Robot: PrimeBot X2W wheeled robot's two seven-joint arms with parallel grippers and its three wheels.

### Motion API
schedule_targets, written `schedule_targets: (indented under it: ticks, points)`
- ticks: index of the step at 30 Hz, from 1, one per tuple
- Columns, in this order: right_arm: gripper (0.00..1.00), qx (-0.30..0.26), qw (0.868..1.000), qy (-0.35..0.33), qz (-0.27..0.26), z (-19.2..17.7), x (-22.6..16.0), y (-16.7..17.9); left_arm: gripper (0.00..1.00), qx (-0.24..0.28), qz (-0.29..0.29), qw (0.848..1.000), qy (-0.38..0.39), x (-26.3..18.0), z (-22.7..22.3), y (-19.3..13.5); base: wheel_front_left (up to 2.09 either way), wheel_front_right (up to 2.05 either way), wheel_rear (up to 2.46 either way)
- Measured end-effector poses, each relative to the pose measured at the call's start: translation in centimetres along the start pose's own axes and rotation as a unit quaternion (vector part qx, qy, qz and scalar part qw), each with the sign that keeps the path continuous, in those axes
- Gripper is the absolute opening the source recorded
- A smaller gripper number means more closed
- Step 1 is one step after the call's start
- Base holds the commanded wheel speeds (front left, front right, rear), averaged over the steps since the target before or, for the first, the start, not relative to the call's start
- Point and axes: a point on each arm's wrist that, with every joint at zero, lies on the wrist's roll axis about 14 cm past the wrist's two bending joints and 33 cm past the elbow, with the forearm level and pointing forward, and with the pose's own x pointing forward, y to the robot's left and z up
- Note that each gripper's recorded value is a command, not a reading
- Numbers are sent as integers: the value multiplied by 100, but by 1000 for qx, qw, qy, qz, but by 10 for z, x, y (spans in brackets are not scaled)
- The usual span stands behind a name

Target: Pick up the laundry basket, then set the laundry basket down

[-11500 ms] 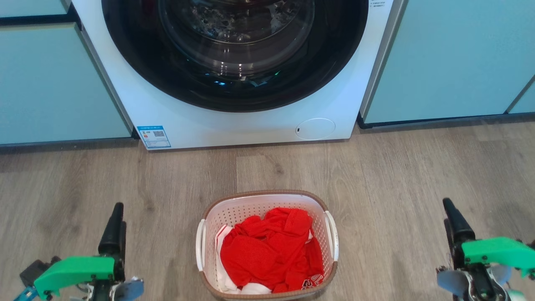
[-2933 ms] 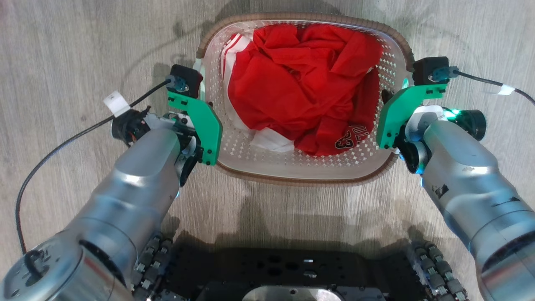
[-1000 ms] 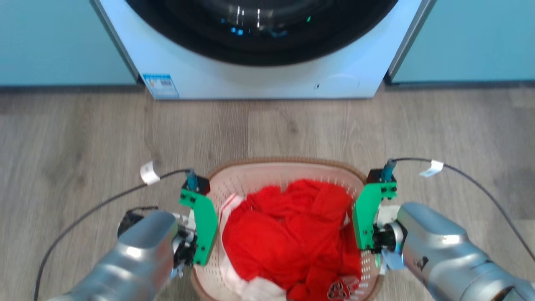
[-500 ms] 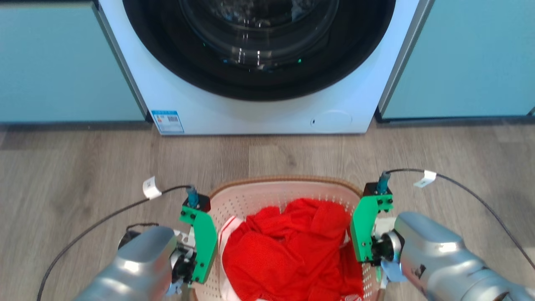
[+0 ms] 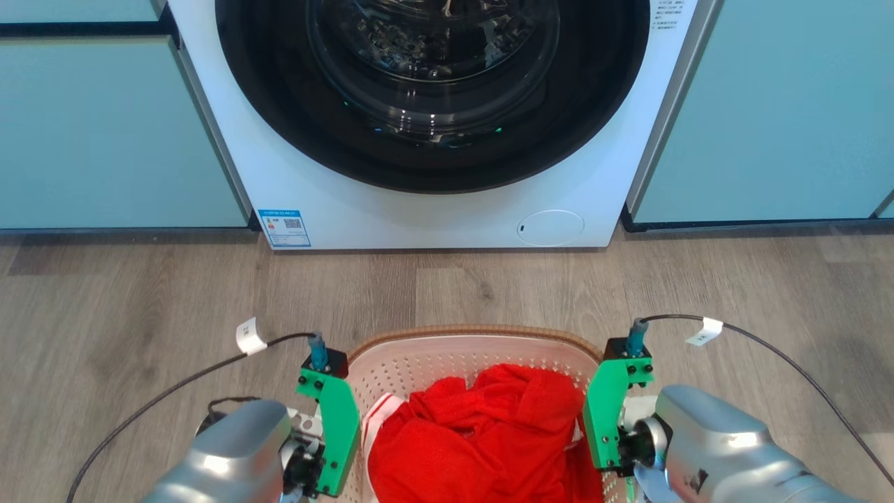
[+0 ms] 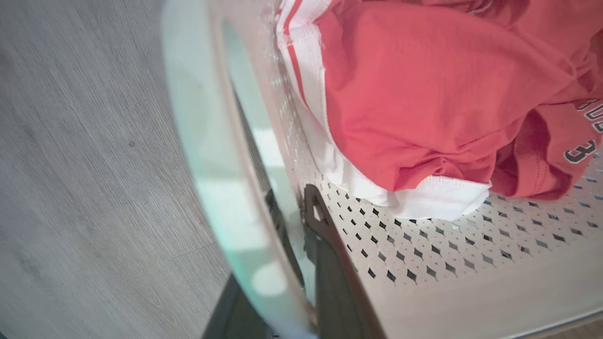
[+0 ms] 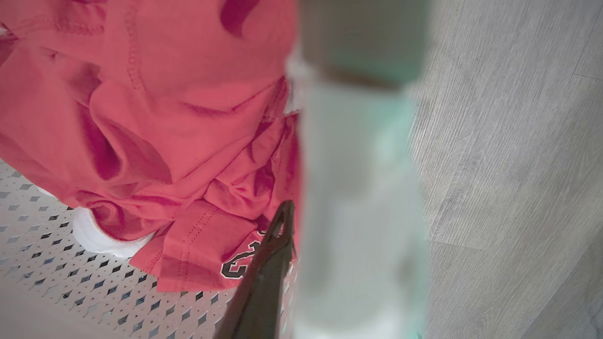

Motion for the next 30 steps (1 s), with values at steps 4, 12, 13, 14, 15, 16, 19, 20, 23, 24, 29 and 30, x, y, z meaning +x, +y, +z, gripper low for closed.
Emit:
schedule_targets:
  ticks: [4,12,13,14,15,16,19,20,23,24,29,30]
  points:
    - [0,2,1000,4,2,-2,2,0,0,-7,-4,1000,5,1,-2,0,0,0,0]
    - [0,1,1000,0,3,0,2,1,0,-11,-13,1000,19,-1,-4,-3,0,0,0]
    - [0,0,1000,-2,3,1,2,2,0,-11,-13,1000,19,-2,-4,-2,0,0,0]
    - [0,-3,1000,-6,4,3,2,3,0,-11,-11,1000,18,-3,-3,0,0,0,0]
    - [0,-6,1000,-11,6,5,1,4,0,-11,-10,1000,16,-4,-1,1,0,0,0]
    - [0,-8,1000,-15,7,8,0,5,0,-11,-8,1000,14,-5,0,3,0,0,0]
    - [0,-13,1000,-24,7,16,-3,7,0,-8,-5,1000,7,-8,5,5,0,0,0]
    - [0,-16,1000,-25,5,18,-4,7,0,-7,-5,1000,4,-9,7,5,0,0,0]
    - [0,-22,999,-28,2,21,-6,7,0,-7,-3,1000,1,-11,8,6,0,0,0]
    - [0,-23,999,-29,2,22,-7,7,0,-7,-3,1000,0,-11,9,6,0,0,0]
    - [0,-23,999,-29,3,21,-7,8,0,-6,-3,1000,0,-13,8,5,0,0,0]
    - [0,-24,999,-28,3,21,-7,9,0,-6,-3,1000,1,-13,8,5,0,0,0]
